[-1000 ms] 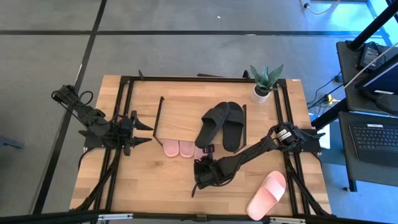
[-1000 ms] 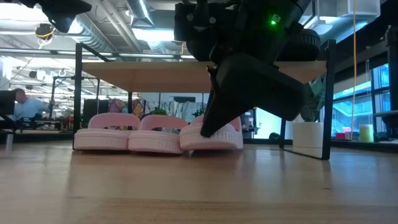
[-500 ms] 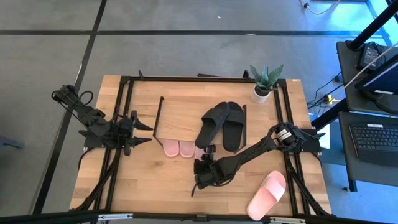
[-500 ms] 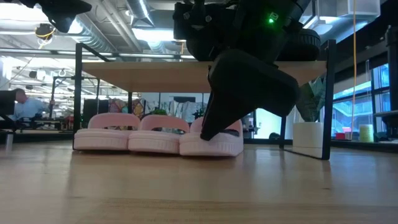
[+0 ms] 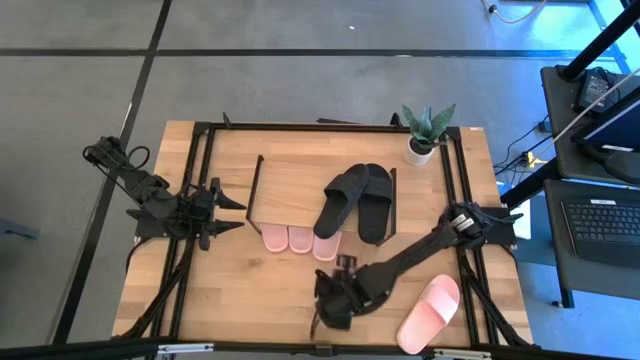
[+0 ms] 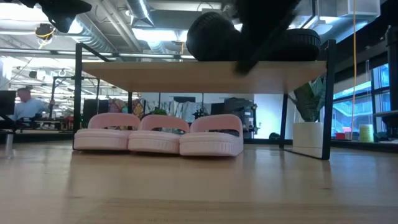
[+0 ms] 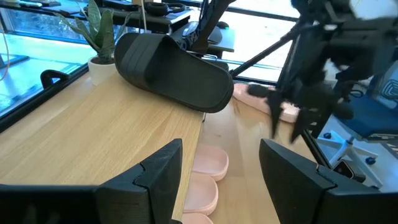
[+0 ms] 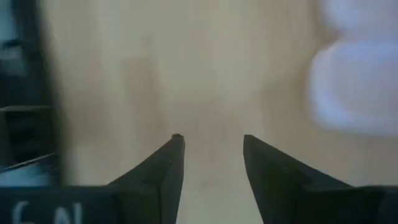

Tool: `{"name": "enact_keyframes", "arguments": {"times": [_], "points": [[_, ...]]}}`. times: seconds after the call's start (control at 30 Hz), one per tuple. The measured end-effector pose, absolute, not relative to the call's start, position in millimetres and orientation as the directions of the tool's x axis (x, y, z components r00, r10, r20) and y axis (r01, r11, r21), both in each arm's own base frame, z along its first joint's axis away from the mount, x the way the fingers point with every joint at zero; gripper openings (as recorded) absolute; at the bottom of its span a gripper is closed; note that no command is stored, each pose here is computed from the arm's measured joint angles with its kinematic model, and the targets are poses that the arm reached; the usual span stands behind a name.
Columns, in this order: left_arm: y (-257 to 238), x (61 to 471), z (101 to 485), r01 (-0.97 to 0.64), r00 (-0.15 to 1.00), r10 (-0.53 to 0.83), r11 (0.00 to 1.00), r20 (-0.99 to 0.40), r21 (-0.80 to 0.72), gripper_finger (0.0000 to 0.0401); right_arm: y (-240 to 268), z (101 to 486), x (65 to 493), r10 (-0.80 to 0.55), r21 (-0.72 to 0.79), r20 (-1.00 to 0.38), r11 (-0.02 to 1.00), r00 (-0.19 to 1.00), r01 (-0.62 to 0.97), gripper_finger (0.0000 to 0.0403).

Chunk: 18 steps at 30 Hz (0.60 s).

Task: Pick and place slides into the shelf
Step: Put the pink slides under the shelf

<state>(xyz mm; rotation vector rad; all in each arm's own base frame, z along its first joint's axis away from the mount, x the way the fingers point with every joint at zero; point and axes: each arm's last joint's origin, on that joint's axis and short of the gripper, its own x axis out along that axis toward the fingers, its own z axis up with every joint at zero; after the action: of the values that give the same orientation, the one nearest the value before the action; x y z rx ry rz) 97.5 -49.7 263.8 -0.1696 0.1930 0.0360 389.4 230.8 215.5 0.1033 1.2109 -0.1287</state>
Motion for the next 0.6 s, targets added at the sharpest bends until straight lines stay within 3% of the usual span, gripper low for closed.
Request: {"name": "enact_keyframes", "arguments": {"times": [0.17,0.4,0.6], "points": [[-50,97,264,-0.052,0.981,0.019,0.985,-0.192,-0.166,0.0205,260,237,357,-0.032,0.062,-0.973,0.919,0.23,0.389,0.0165],[-50,97,264,-0.052,0.981,0.019,0.985,-0.192,-0.166,0.0205,306,251,279,-0.151,-0.105,-0.989,0.736,0.01,0.669,0.0165],[-50,98,264,-0.051,0.982,0.019,0.985,-0.189,-0.166,0.0205,330,227,235,-0.165,-0.215,-0.976,0.618,-0.142,0.757,0.0165]]}}
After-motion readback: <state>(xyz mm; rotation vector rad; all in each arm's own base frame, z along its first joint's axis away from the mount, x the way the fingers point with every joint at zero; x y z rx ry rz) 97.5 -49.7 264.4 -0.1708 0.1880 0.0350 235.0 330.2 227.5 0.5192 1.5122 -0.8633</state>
